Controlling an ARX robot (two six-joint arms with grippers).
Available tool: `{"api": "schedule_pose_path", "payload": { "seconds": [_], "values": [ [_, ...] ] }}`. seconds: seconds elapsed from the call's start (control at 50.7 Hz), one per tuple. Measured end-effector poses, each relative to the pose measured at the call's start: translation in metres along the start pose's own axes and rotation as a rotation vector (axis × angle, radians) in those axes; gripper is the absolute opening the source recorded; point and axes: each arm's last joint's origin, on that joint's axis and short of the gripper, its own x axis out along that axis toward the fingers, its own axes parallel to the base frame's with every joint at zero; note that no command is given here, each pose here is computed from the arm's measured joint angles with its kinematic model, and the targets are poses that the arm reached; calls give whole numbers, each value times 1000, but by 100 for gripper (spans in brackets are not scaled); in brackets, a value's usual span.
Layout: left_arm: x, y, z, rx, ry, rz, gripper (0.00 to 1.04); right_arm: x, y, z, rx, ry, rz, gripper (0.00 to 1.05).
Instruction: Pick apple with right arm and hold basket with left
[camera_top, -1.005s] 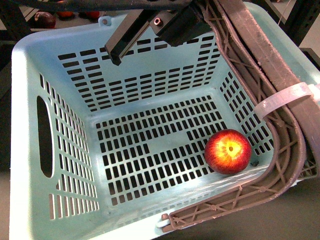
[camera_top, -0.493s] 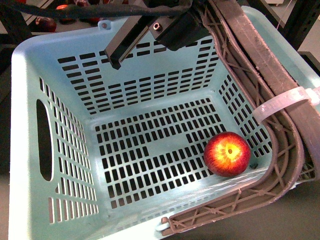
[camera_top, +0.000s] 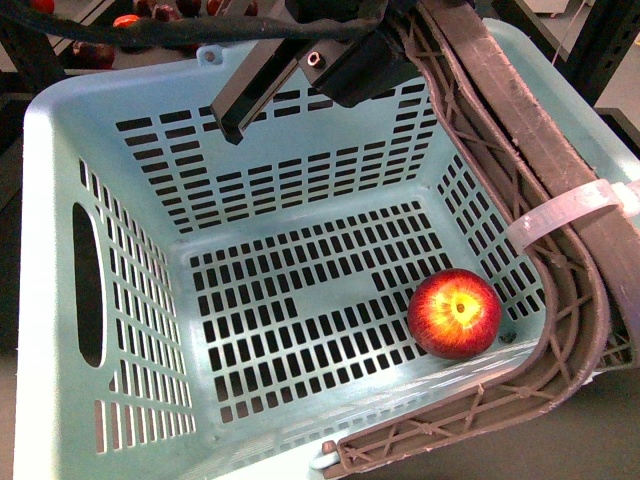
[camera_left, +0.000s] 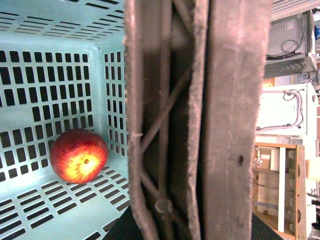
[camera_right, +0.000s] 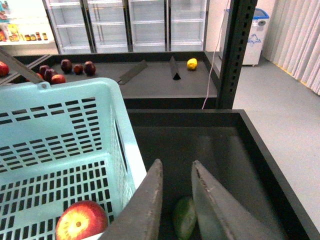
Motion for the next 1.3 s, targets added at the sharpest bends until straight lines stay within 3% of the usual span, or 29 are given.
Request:
{"api": "schedule_pose_path", "payload": {
  "seconds": [0.079, 0.394, 0.473, 0.552, 0.611, 0.729, 0.907, 1.005, 1.124, 1.301],
  "values": [
    [0, 0, 0, -1, 0, 0, 15, 0, 0, 0, 0, 0, 0, 32],
    [0, 0, 0, 0, 0, 0, 15, 0, 0, 0, 0, 0, 0, 98],
    [1, 0, 0, -12, -47, -2, 15, 0, 0, 0, 0, -1, 0, 96],
    [2, -1, 4, -84, -208, -38, 15, 0, 0, 0, 0, -1, 0, 96],
    [1, -2, 14, -139, -323, -67, 15, 0, 0, 0, 0, -2, 0, 96],
    [-5, 5, 35, -201, -430, -65, 15, 0, 0, 0, 0, -1, 0, 96],
    [-19, 35, 77, -349, -543, -45, 15, 0, 0, 0, 0, -2, 0, 96],
    [-31, 67, 99, -428, -636, 8, 15, 0, 0, 0, 0, -2, 0, 96],
    [-47, 108, 116, -550, -738, 80, 15, 0, 0, 0, 0, -2, 0, 96],
    [-61, 138, 127, -649, -842, 143, 15, 0, 0, 0, 0, -2, 0, 96]
  ]
}}
